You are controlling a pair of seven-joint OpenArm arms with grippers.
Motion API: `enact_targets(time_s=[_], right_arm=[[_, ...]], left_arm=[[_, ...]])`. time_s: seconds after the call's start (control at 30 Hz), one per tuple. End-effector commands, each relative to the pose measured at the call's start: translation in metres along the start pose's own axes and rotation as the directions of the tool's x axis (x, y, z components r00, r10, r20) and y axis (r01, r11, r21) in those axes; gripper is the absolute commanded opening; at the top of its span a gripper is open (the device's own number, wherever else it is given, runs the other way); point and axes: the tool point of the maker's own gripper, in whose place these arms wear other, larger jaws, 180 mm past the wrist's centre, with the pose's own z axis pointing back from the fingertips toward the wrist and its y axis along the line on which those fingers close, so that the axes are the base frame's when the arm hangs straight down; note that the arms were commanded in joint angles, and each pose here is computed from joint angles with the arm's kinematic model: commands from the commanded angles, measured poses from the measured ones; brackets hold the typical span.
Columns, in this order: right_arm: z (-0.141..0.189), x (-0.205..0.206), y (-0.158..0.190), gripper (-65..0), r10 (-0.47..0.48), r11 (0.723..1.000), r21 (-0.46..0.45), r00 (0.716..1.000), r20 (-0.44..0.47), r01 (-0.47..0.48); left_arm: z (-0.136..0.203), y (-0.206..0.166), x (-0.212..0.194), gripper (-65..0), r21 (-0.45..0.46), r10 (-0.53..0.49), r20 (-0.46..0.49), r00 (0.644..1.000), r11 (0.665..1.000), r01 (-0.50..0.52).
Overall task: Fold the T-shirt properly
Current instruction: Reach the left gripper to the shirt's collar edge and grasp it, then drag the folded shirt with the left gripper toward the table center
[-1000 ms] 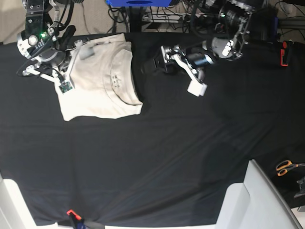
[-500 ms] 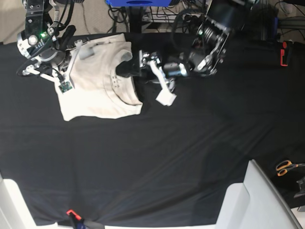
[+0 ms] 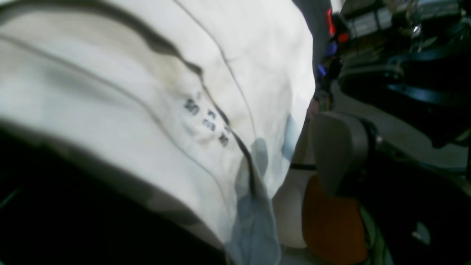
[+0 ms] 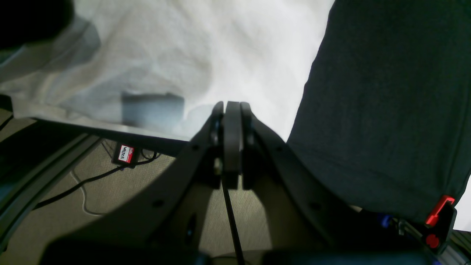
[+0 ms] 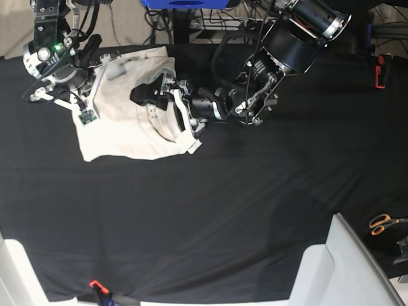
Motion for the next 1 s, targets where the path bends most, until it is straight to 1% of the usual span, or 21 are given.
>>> enact_targets(time_s=[0.0,0.2,0.33,0.47,0.53,0.63,0.77,0.83,0.97], right_arm=[[0.003,0.006,-0.003,-65.0,0.0,1.0,-0.01,1.0,0.023,0.0],[0.003,0.006,-0.004,-65.0,-0.001,1.0,-0.012,1.0,0.026,0.001],[0.003,0.01,-0.005,-65.0,-0.001,1.0,-0.015,0.999,0.033,0.002],[0.003,0.011,-0.006,-65.0,-0.001,1.0,-0.017,0.999,0.035,0.002],[0.003,0.011,-0.006,-65.0,-0.002,1.0,-0.018,0.999,0.035,0.003],[0.003,0.008,-0.012,-65.0,-0.016,0.999,-0.03,0.999,0.03,0.017],[0.004,0.003,-0.024,-65.0,-0.041,0.997,-0.058,0.999,0.022,0.043],[0.005,0.0,-0.031,-65.0,-0.057,0.996,-0.074,0.998,0.018,0.058],[0.006,-0.001,-0.041,-65.0,-0.076,0.992,-0.097,0.997,0.018,0.078]], left_arm=[[0.001,0.009,-0.015,0.0,0.046,-0.002,-0.075,0.997,0.999,0.006],[0.001,0.008,-0.015,0.0,0.042,-0.012,-0.078,0.997,0.999,0.015],[-0.002,-0.001,-0.008,0.0,-0.01,-0.061,-0.079,0.995,0.998,0.06],[-0.013,-0.005,-0.01,0.0,-0.04,-0.087,-0.126,0.988,0.996,0.083],[-0.015,-0.003,-0.012,-9.4,-0.044,-0.097,-0.149,0.984,0.995,0.092],[-0.02,-0.007,-0.01,-28.1,-0.062,-0.103,-0.152,0.983,0.994,0.095],[-0.02,-0.007,-0.002,-53.0,-0.06,-0.111,-0.143,0.983,0.993,0.104],[-0.028,-0.017,0.002,-65.0,-0.08,-0.113,-0.133,0.985,0.991,0.103],[-0.042,-0.034,0.004,-65.0,-0.112,-0.114,-0.13,0.985,0.989,0.099]])
